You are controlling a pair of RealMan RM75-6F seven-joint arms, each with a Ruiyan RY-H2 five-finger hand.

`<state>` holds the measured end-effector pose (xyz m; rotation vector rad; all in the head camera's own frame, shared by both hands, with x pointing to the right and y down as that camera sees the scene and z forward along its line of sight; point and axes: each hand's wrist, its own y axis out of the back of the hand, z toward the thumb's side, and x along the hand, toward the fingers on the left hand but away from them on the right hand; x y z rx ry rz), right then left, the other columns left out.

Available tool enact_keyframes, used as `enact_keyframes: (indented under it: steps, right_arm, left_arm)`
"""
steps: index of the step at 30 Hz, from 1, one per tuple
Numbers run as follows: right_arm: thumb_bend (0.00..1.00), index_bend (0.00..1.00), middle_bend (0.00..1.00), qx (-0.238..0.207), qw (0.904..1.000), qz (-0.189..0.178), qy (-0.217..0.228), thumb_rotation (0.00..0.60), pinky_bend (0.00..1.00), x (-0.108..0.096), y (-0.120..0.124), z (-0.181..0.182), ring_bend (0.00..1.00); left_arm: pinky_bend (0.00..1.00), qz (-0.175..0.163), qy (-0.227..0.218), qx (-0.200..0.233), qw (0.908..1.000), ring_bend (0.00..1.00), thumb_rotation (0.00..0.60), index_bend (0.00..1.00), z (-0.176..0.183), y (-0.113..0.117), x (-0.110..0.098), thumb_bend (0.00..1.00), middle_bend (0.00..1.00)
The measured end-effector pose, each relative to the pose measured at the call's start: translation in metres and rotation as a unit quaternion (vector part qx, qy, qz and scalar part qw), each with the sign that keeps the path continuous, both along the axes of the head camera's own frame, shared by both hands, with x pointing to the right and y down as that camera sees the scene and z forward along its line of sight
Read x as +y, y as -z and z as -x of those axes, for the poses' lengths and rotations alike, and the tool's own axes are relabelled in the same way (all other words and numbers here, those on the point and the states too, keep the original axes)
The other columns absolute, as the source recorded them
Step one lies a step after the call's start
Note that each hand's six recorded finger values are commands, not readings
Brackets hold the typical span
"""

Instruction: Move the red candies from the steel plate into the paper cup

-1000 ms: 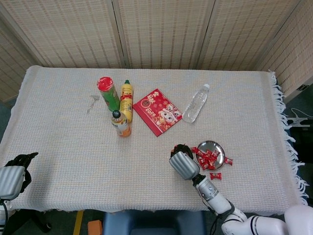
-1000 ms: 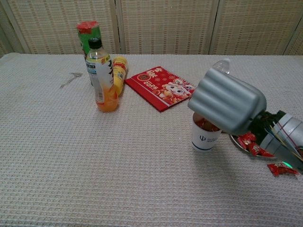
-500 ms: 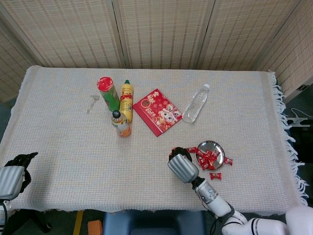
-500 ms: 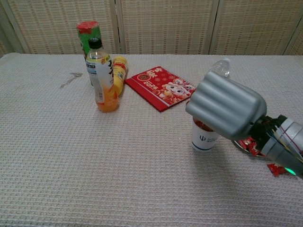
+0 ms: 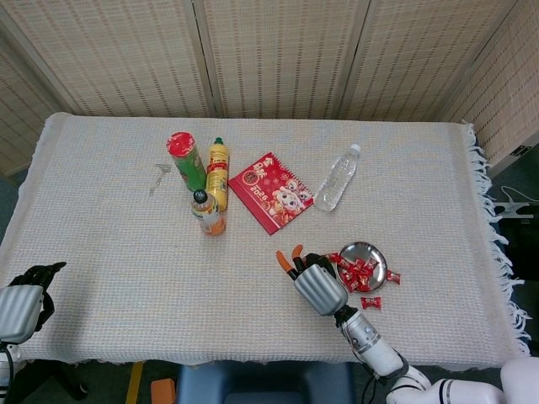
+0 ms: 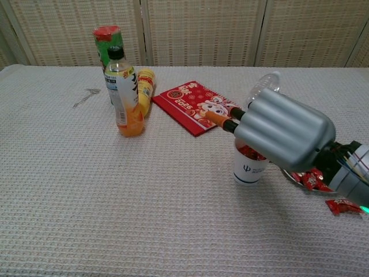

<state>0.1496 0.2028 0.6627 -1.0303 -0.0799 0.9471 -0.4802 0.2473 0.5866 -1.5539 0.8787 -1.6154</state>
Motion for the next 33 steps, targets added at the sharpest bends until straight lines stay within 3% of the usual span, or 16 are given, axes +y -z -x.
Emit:
enact_keyframes:
  steps: [5, 10, 11, 13, 16, 18, 22, 25, 29, 33]
  right_arm:
    - [0.15, 0.0, 0.18, -0.028, 0.9995, 0.008, -0.007, 0.596, 1.0, -0.001, 0.007, 0.002, 0.53]
    - [0.15, 0.0, 0.18, -0.08, 0.9952, 0.035, -0.045, 0.593, 1.0, -0.008, 0.019, -0.009, 0.52]
    - [0.15, 0.0, 0.21, -0.09, 0.9937, 0.04, -0.053, 0.594, 1.0, -0.01, 0.022, -0.013, 0.52]
    - [0.15, 0.02, 0.36, -0.113, 0.9892, 0.057, -0.074, 0.595, 1.0, -0.015, 0.028, -0.023, 0.53]
    - [0.15, 0.18, 0.79, -0.14, 0.9806, 0.09, -0.102, 0.596, 1.0, -0.021, 0.035, -0.041, 0.68]
    - [0.15, 0.28, 0.9, -0.15, 0.9747, 0.116, -0.118, 0.597, 1.0, -0.023, 0.037, -0.053, 0.77]
    - [0.15, 0.38, 0.98, -0.142, 0.9596, 0.191, -0.15, 0.598, 1.0, -0.019, 0.034, -0.084, 0.84]
    - [0.15, 0.39, 0.99, -0.118, 0.9498, 0.236, -0.168, 0.598, 1.0, -0.007, 0.028, -0.105, 0.85]
    - [0.15, 0.39, 1.0, -0.093, 0.9391, 0.275, -0.185, 0.597, 1.0, 0.009, 0.02, -0.123, 0.87]
    - [0.15, 0.44, 1.0, -0.077, 0.9369, 0.284, -0.188, 0.598, 1.0, 0.017, 0.014, -0.132, 0.88]
  left_arm:
    - [0.35, -0.003, 0.001, 0.003, 1.0, 0.19, 0.6, 0.17, 0.0, 0.002, 0.0, 0.98, 0.24]
    - [0.35, -0.004, 0.002, 0.003, 1.0, 0.19, 0.6, 0.17, 0.001, 0.002, 0.0, 0.98, 0.24]
    - [0.35, -0.004, 0.002, 0.003, 1.0, 0.19, 0.6, 0.17, 0.001, 0.002, 0.0, 0.98, 0.24]
    - [0.35, -0.003, 0.001, 0.001, 1.0, 0.19, 0.6, 0.17, 0.0, 0.001, 0.0, 0.98, 0.24]
    - [0.35, -0.001, 0.0, -0.002, 1.0, 0.19, 0.6, 0.17, -0.001, -0.001, 0.0, 0.98, 0.24]
    - [0.35, 0.0, -0.001, -0.004, 1.0, 0.19, 0.6, 0.17, -0.001, -0.002, 0.0, 0.98, 0.24]
    - [0.35, 0.002, -0.001, -0.006, 1.0, 0.19, 0.6, 0.17, -0.002, -0.004, 0.0, 0.97, 0.24]
    - [0.35, 0.004, -0.003, -0.006, 1.0, 0.19, 0.6, 0.17, -0.004, -0.005, 0.001, 0.97, 0.24]
    - [0.35, 0.005, -0.003, -0.007, 1.0, 0.19, 0.6, 0.17, -0.004, -0.005, 0.001, 0.97, 0.24]
    - [0.35, 0.006, -0.004, -0.007, 1.0, 0.19, 0.6, 0.17, -0.004, -0.006, 0.001, 0.97, 0.24]
